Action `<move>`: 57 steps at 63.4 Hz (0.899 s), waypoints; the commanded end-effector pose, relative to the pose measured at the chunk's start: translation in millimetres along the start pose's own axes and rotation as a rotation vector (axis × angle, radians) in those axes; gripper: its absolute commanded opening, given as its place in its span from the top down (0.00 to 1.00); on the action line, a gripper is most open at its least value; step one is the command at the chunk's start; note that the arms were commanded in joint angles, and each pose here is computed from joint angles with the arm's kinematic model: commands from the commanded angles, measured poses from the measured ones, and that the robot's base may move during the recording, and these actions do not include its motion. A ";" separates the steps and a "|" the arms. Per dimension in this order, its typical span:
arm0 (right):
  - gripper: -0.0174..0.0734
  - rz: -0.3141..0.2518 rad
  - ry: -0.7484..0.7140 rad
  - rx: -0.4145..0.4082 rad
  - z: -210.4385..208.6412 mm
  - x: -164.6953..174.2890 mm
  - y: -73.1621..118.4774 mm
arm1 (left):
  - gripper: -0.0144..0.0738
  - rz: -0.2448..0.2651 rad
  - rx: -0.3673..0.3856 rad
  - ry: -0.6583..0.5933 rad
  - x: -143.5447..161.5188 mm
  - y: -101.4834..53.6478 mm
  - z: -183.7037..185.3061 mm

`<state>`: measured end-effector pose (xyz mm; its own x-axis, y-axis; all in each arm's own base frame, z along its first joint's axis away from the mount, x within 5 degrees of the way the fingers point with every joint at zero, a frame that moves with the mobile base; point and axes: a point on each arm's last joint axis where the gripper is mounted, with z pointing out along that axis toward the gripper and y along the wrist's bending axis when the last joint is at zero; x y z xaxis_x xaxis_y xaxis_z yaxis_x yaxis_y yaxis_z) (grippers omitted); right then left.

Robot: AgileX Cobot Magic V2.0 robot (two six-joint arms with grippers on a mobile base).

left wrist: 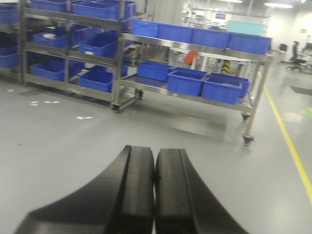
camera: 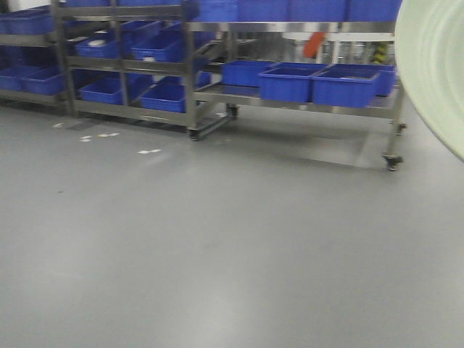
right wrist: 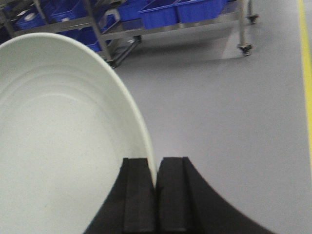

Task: Place green plate on second shelf with right arm
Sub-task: 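Turn the base away from the table holding the plate in the right gripper, then drive the base to the shelf rack of blue bins carrying the plate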

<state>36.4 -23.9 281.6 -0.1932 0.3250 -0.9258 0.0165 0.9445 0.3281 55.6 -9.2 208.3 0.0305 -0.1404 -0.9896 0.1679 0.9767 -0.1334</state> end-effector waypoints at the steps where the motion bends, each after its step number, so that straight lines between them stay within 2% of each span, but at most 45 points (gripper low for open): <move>1: 0.75 -0.027 -0.096 -0.060 -2.8 -15.6 7.9 | 0.69 -0.012 0.011 -0.065 4.7 0.6 -0.5; 57: 0.75 -0.027 -0.096 -0.059 -2.8 -15.6 7.8 | 0.69 -0.012 0.011 -0.065 4.7 0.6 -0.5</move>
<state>36.4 -23.9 281.6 -0.1932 0.3266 -0.9252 0.0168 0.9439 0.3297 55.6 -9.2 208.3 0.0305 -0.1404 -0.9896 0.1679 0.9767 -0.1334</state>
